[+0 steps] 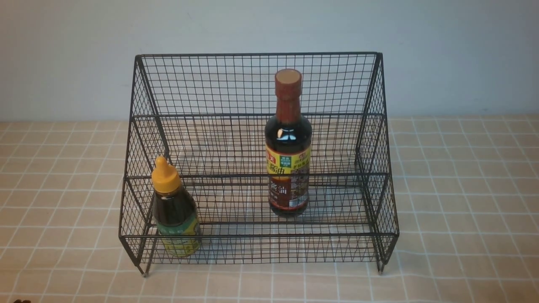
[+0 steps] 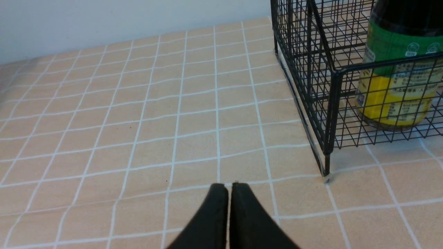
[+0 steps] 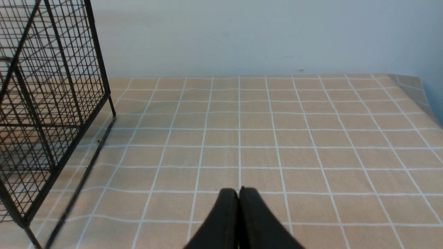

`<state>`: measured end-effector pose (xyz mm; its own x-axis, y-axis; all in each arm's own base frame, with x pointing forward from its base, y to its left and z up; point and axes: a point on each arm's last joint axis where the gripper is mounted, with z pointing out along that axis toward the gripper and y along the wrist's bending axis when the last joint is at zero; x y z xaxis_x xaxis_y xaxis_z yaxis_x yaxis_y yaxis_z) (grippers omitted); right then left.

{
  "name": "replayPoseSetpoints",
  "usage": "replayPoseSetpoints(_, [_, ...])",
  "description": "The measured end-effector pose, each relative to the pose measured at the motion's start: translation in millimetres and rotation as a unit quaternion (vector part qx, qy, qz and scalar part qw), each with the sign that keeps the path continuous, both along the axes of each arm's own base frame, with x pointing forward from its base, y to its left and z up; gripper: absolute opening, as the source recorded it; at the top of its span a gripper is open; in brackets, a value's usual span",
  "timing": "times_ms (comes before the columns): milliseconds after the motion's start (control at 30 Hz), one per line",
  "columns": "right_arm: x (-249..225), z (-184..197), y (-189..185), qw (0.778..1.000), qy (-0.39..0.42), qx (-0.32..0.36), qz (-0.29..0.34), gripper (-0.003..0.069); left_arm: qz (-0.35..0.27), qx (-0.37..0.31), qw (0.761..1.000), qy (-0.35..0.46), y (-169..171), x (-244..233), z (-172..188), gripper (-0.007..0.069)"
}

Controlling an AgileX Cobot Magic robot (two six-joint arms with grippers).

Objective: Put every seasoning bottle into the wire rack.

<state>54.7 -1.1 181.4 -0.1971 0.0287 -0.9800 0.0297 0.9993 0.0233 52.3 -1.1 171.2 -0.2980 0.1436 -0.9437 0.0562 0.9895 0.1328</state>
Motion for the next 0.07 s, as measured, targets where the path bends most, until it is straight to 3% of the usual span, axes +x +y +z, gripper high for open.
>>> replayPoseSetpoints(67, [0.0, 0.0, 0.0, 1.000, 0.000, 0.000, 0.000, -0.0015, 0.000, 0.000, 1.000, 0.000, 0.0, 0.0, 0.0, -0.0007])
